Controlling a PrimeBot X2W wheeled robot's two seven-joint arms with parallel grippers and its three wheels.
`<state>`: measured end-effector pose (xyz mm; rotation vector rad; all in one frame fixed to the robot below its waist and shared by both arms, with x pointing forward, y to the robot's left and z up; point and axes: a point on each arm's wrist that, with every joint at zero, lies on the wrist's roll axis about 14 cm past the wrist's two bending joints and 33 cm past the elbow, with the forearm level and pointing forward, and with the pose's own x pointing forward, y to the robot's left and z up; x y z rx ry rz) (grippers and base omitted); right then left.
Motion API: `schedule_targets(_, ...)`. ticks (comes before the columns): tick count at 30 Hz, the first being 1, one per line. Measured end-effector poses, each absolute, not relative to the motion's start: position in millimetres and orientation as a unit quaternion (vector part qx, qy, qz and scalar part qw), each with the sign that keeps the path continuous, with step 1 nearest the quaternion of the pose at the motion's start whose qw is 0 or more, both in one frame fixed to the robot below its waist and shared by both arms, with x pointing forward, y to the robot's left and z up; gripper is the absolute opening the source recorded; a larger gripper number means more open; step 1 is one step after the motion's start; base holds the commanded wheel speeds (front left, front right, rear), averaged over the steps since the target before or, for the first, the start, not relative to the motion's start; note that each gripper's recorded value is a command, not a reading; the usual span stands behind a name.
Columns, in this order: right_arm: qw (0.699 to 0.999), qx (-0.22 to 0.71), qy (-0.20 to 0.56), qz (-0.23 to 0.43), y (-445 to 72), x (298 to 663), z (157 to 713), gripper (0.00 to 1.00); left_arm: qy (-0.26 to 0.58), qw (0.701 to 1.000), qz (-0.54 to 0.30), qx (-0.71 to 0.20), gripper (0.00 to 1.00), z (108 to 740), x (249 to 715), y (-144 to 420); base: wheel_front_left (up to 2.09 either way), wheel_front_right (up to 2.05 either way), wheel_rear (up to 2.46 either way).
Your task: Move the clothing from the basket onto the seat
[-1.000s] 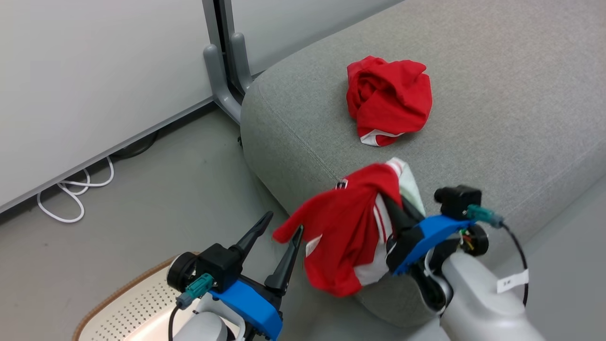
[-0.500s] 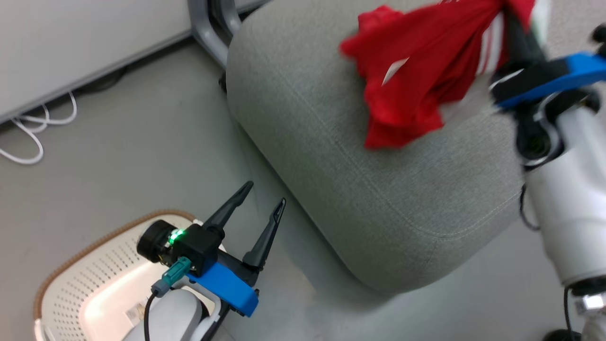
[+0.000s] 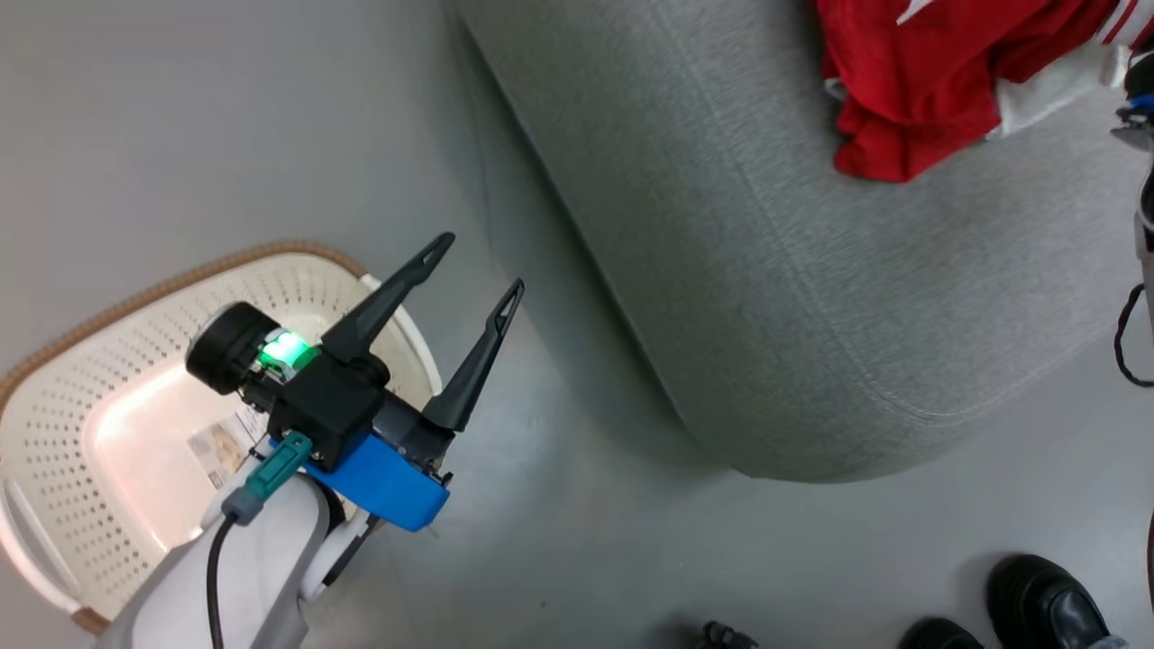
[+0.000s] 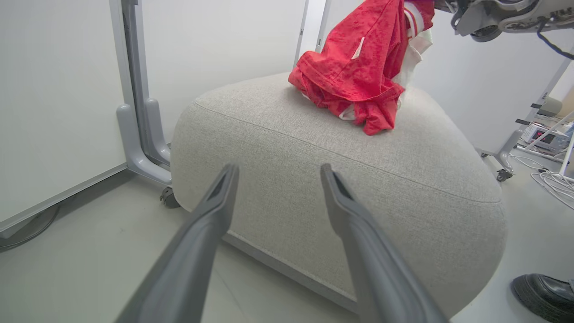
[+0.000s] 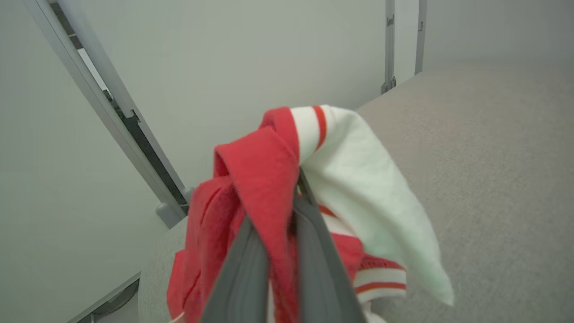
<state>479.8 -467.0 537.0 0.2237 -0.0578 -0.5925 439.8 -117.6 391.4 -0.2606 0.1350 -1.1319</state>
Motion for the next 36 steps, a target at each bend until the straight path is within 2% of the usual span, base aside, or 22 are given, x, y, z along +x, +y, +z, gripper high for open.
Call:
schedule_targets(7, 0.946, 0.073, 0.091, -0.304, -462.8, 488.7, 446.7, 0.0, 0.087, 0.842, -0.517, -0.126, 1.0, 357.6, 454.0, -101.3, 0.0, 0.0, 0.0)
schedule_targets(13, 0.946, 0.066, 0.115, -0.297, -455.3, 499.3, 422.0, 0.0, 0.104, 0.849, -0.503, -0.123, 1.0, 341.9, 455.7, -87.8, 0.0, 0.0, 0.0)
schedule_targets(16, 0.947, 0.061, 0.115, -0.294, -453.3, 500.9, 423.3, 0.26, 0.102, 0.853, -0.497, -0.123, 1.0, 344.3, 457.8, -85.3, 0.0, 0.0, 0.0)
schedule_targets(17, 0.947, 0.061, 0.113, -0.294, -453.2, 500.9, 424.3, 0.42, 0.101, 0.854, -0.496, -0.124, 1.0, 345.5, 457.9, -84.9, 0.0, 0.0, 0.0)
schedule_targets(18, 0.947, 0.06, 0.114, -0.293, -452.6, 500.7, 424.6, 0.91, 0.1, 0.854, -0.496, -0.123, 1.0, 346.8, 457.8, -84.7, 0.0, 0.0, 0.0)
schedule_targets(19, 0.948, 0.059, 0.115, -0.292, -451.4, 500.6, 424.7, 1.0, 0.099, 0.854, -0.495, -0.123, 1.0, 347.8, 457.6, -84.7, 0.0, 0.0, 0.0)
schedule_targets(36, 0.956, 0.04, 0.126, -0.263, -435.6, 471.8, 444.9, 1.0, 0.094, 0.861, -0.482, -0.131, 1.0, 387.5, 436.5, -86.9, 0.0, 0.0, 0.0)
